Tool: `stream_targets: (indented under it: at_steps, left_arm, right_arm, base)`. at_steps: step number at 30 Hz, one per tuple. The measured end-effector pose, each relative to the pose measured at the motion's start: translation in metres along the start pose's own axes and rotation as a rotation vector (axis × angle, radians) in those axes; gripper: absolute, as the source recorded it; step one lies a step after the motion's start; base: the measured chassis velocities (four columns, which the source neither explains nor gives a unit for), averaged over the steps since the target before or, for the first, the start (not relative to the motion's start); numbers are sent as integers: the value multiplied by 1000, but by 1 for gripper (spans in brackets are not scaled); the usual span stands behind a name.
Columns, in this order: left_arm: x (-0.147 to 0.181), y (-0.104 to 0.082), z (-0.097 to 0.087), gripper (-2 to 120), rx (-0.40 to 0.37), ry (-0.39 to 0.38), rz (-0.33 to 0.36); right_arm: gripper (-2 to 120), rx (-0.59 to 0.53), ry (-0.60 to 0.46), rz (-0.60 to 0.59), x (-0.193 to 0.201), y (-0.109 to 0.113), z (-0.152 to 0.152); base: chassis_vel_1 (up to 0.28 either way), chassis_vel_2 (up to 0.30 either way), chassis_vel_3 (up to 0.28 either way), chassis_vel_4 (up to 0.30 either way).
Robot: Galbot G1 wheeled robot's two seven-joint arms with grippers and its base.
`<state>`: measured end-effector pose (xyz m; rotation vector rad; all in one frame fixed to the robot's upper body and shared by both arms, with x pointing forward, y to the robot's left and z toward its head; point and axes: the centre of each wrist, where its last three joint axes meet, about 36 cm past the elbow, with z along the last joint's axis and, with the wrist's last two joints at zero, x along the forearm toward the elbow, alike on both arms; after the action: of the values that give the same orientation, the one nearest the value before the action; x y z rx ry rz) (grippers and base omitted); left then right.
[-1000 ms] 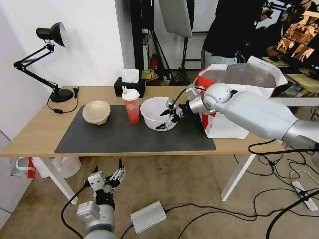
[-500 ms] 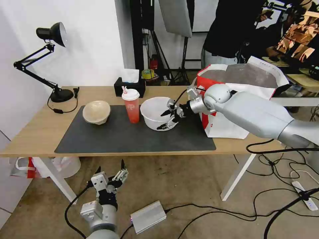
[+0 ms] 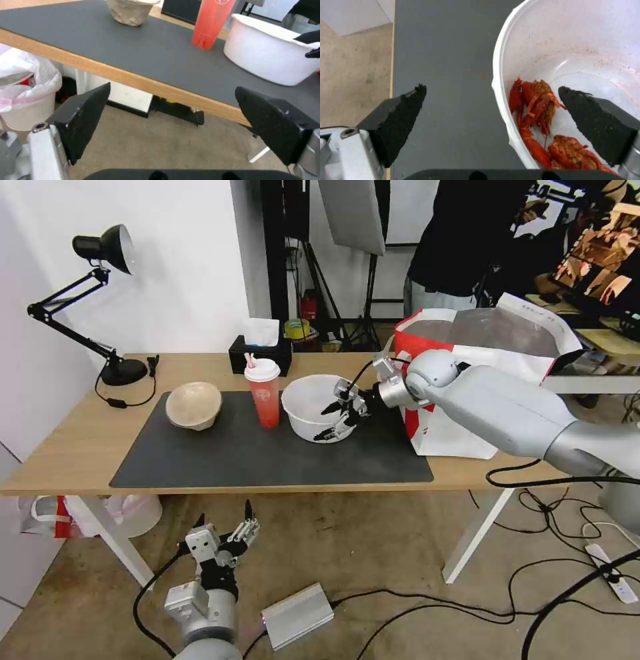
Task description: Pick up the trash from the table and place it into the takeout bag.
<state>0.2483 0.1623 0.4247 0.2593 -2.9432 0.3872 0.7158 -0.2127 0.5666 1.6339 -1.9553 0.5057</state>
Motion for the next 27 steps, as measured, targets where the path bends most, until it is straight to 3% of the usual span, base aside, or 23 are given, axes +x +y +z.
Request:
stream_targets:
  at_steps: [16,19,23,27]
  left_arm:
    - [-2,-1,4,100,1,6,4]
    - [-2,-1,4,100,0,6,5]
    - [-2,-1,3,100,1,4,6]
    - [-1,-1,3,100,1,5,6]
  right_arm:
    - [100,-15,-2,-11,-6,-9,7]
    - [96,-19,-3,-11,-7,-9,8]
    - [77,-33,-9,-12,-8,-12,11]
    - [68,-42,-15,-10,-7,-14,13]
  base:
    - [0,0,0,0]
    - [0,0,0,0]
    - [0,0,0,0]
    - [0,0,0,0]
